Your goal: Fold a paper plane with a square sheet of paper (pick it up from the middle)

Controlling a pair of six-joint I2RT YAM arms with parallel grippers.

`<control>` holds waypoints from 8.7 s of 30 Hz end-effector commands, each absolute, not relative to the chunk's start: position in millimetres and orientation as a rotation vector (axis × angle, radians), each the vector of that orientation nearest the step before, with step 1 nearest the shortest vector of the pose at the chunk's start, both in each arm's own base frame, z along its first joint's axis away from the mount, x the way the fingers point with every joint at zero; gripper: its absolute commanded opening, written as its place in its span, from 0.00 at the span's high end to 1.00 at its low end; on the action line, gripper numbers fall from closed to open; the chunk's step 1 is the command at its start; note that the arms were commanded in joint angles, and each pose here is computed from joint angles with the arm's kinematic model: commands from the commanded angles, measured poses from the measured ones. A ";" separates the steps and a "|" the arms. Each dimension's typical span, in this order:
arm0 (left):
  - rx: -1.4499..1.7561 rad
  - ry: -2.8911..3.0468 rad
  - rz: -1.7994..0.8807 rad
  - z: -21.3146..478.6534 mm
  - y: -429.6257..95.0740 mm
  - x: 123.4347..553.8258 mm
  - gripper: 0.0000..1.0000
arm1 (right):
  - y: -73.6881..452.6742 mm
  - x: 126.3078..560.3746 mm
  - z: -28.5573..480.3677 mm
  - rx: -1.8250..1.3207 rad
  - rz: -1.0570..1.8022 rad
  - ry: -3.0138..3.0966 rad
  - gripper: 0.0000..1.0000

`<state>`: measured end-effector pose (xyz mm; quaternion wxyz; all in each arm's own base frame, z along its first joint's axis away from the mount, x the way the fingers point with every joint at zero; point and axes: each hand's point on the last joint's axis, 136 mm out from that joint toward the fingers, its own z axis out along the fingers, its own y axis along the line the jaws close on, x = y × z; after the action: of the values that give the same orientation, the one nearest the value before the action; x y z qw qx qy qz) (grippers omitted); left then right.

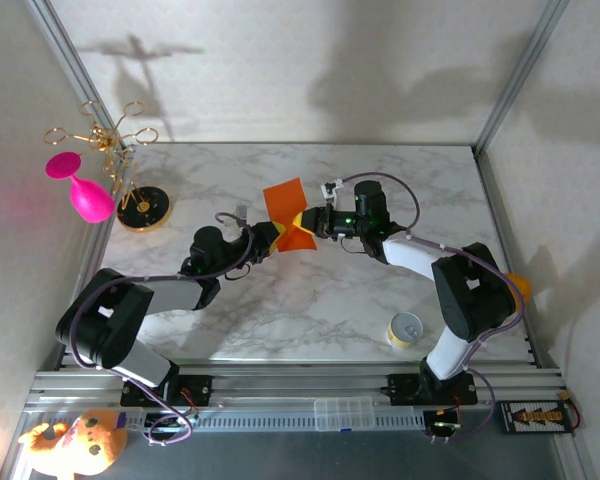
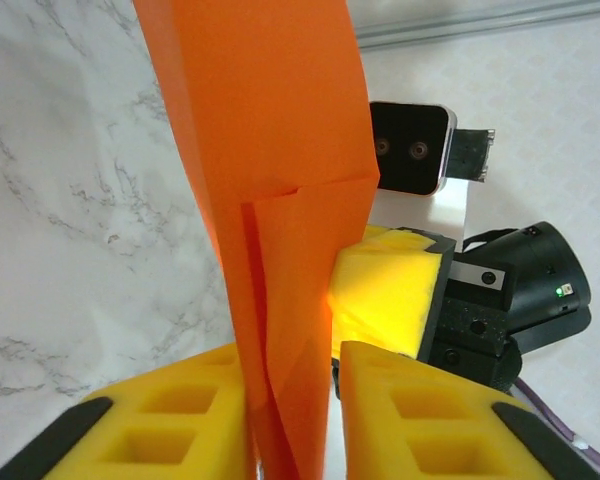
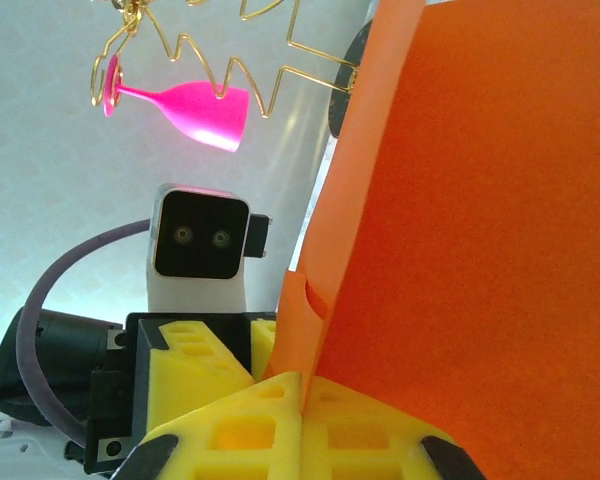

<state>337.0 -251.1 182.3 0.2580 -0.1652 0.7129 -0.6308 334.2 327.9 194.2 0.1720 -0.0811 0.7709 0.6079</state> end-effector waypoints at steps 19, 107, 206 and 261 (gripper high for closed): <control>-0.346 2.486 -0.336 135.0 -154.2 365.5 0.93 | 213.8 385.9 170.3 0.040 0.775 2.277 0.29; -0.779 2.424 -0.978 81.0 -166.4 291.8 0.05 | 333.8 322.9 63.9 -0.105 0.912 2.641 0.47; -0.776 2.520 -1.132 51.6 -245.1 331.8 0.73 | 297.7 305.3 -13.0 0.082 0.774 2.865 0.60; -0.818 2.524 -1.196 58.5 -253.8 347.0 1.00 | 331.0 266.2 88.1 -1.097 0.380 1.723 0.22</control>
<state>343.1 -247.9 47.5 0.1171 -0.2816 0.8660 -0.3963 250.4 323.4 78.4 0.4607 -0.4435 0.7415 0.2030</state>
